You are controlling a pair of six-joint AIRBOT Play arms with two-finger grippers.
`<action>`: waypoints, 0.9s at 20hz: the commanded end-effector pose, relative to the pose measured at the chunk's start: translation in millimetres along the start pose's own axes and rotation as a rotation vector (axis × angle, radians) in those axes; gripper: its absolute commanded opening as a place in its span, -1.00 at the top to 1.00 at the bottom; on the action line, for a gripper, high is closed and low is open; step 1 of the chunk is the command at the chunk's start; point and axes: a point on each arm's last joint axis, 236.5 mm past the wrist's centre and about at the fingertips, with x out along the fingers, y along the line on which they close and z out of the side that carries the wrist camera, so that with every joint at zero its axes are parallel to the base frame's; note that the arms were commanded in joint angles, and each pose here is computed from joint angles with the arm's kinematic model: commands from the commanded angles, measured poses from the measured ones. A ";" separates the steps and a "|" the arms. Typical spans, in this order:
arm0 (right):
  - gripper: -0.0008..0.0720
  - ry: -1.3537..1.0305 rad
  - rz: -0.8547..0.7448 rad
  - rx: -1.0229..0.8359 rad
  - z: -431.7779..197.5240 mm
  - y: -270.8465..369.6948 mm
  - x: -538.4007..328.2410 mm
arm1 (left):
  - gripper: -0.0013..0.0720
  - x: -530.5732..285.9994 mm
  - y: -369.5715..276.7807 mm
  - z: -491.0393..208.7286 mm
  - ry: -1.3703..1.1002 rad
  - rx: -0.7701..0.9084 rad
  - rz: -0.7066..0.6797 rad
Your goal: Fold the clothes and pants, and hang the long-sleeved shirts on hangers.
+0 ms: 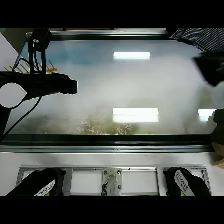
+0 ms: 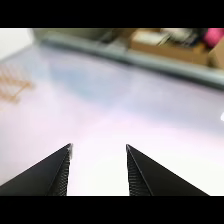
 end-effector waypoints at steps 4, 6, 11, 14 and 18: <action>-0.05 0.249 0.255 0.009 -115.8 121.8 93.1 | 0.92 -0.2 -13.4 -4.8 0.021 -0.031 -0.057; -0.05 0.288 0.316 0.010 -137.1 148.5 97.8 | 0.92 -0.2 -13.2 -4.7 0.021 -0.031 -0.056; -0.05 0.324 0.373 0.013 -149.4 166.7 94.6 | 0.92 -0.1 -13.2 -4.1 0.018 -0.031 -0.056; 0.42 0.324 0.374 0.012 -149.5 166.7 94.6 | 0.92 -0.2 -13.3 -3.2 0.015 -0.031 -0.056; 0.91 0.323 0.373 0.012 -149.3 166.5 94.7 | 0.92 -0.2 -13.6 -0.9 0.005 -0.031 -0.058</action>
